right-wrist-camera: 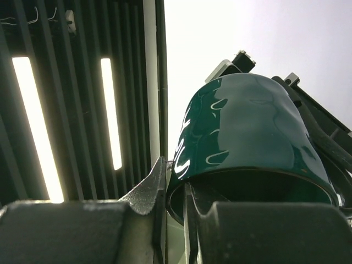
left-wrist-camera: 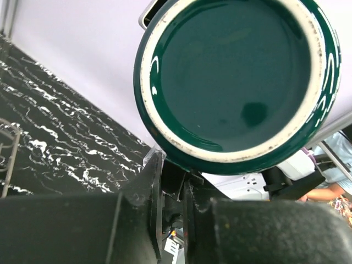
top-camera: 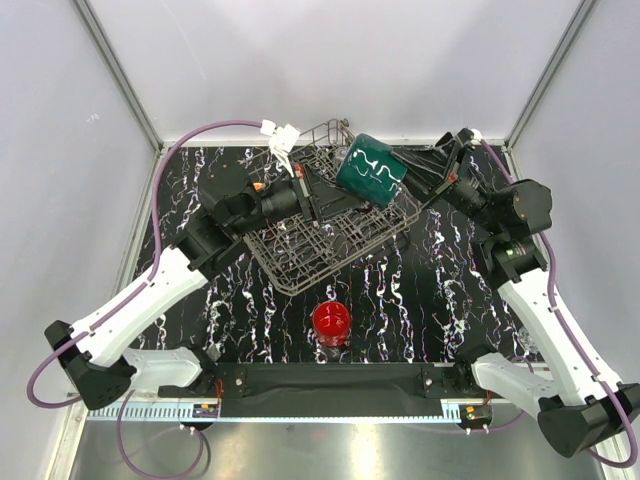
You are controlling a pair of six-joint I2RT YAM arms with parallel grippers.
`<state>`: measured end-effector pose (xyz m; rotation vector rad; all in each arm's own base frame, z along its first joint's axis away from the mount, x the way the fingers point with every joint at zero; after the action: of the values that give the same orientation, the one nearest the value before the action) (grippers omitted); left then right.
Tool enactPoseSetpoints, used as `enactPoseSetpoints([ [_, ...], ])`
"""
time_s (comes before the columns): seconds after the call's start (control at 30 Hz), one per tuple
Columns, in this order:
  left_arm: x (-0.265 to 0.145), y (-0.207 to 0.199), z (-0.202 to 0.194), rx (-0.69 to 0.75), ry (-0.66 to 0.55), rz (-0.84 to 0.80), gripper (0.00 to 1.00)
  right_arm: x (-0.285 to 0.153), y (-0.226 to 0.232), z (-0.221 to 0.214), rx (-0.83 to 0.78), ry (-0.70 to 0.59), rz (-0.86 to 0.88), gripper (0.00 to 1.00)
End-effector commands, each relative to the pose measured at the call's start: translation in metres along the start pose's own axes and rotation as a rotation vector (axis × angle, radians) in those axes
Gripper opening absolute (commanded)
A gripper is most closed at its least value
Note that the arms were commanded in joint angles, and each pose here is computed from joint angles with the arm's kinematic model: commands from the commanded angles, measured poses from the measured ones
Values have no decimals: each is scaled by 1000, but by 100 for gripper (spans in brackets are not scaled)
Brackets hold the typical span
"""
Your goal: Load the cups into the dish rack
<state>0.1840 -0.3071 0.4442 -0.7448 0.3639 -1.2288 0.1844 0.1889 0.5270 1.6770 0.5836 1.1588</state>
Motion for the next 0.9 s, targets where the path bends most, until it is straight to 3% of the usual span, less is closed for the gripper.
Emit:
enactPoseSetpoints([
  [0.0, -13, -42, 25, -4, -92, -91, 0, -9, 31, -17, 201, 83, 78, 0],
  [0.1, -23, -39, 24, -2, -117, -51, 0, -9, 20, -16, 207, 85, 46, 5],
  [0.23, -30, -37, 18, -11, -110, -42, 0, -8, 6, -11, 204, 77, 12, 23],
  [0.27, -31, -37, 16, -12, -107, -43, 0, -8, 5, -11, 197, 82, 9, 35],
  [0.37, -34, -39, 18, -6, -116, -40, 0, -5, -1, -9, 180, 89, -12, 56],
  [0.63, -37, -30, 22, 35, -96, 72, 0, -7, -31, -6, 151, 93, -131, 74],
  [0.87, -68, 13, 27, 81, -132, 449, 0, -29, -84, -7, 126, 60, -402, 81],
])
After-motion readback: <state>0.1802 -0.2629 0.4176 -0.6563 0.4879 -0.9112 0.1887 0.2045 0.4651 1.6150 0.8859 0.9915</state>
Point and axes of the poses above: each gripper's point midway between its finger pads, its own x axis out along the fingers, its own y axis along the line the jaws close on, z = x × y, the point moved 4 cm from there along -x, back along the fingers, and after that the axes turned 6 degrees about -x, right-handed, at the moved point
